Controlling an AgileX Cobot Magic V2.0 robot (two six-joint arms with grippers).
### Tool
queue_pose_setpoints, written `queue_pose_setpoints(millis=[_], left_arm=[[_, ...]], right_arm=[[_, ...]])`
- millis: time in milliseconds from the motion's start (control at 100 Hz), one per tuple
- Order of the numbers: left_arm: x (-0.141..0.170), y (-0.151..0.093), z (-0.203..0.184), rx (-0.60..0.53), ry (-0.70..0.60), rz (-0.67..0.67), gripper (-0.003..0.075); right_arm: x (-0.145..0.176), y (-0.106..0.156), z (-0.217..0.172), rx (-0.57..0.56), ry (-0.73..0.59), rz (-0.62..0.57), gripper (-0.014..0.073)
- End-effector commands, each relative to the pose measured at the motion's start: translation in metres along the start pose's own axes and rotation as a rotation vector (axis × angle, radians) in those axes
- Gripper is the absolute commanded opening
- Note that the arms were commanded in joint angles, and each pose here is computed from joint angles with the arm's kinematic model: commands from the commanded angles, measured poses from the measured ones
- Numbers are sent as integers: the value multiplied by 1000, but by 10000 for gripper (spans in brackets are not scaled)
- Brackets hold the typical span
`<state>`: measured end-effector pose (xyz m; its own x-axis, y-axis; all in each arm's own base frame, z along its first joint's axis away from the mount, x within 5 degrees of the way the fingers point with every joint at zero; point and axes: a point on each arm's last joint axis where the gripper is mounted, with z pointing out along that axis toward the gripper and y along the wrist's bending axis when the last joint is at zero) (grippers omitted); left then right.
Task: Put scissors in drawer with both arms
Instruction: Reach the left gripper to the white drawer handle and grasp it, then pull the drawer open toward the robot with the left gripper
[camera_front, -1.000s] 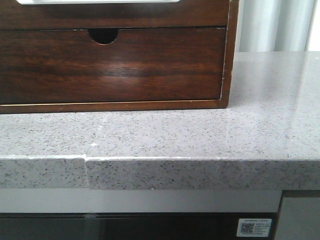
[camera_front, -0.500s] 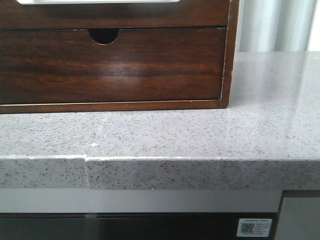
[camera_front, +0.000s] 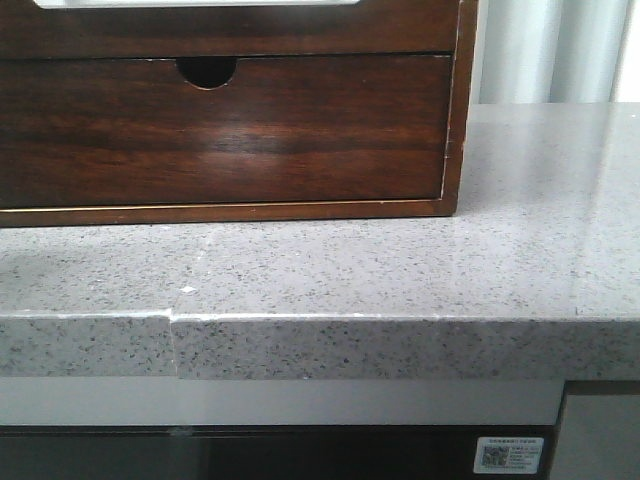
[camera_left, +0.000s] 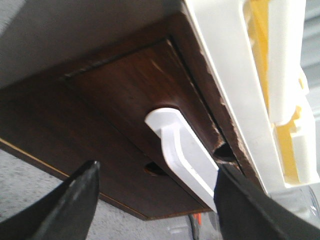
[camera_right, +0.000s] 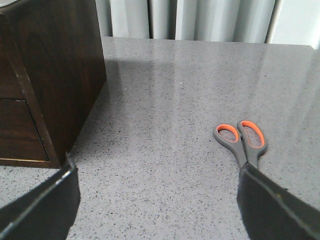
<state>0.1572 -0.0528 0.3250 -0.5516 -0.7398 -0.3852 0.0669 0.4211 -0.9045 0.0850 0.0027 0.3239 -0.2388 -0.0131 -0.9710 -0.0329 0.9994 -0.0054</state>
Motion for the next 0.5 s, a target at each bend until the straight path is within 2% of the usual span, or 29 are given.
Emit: queue_pose_setpoints(millis=[0, 250, 490], left_arm=[[-6, -16, 7, 88, 29, -5, 447], [-16, -18, 39, 165, 127, -12, 438], [-19, -8, 69, 222, 219, -49, 438]], right_arm=[[-16, -1, -1, 8, -98, -2, 579], [-16, -1, -1, 8, -98, -2, 579], [-16, -1, -1, 8, -98, -2, 579]])
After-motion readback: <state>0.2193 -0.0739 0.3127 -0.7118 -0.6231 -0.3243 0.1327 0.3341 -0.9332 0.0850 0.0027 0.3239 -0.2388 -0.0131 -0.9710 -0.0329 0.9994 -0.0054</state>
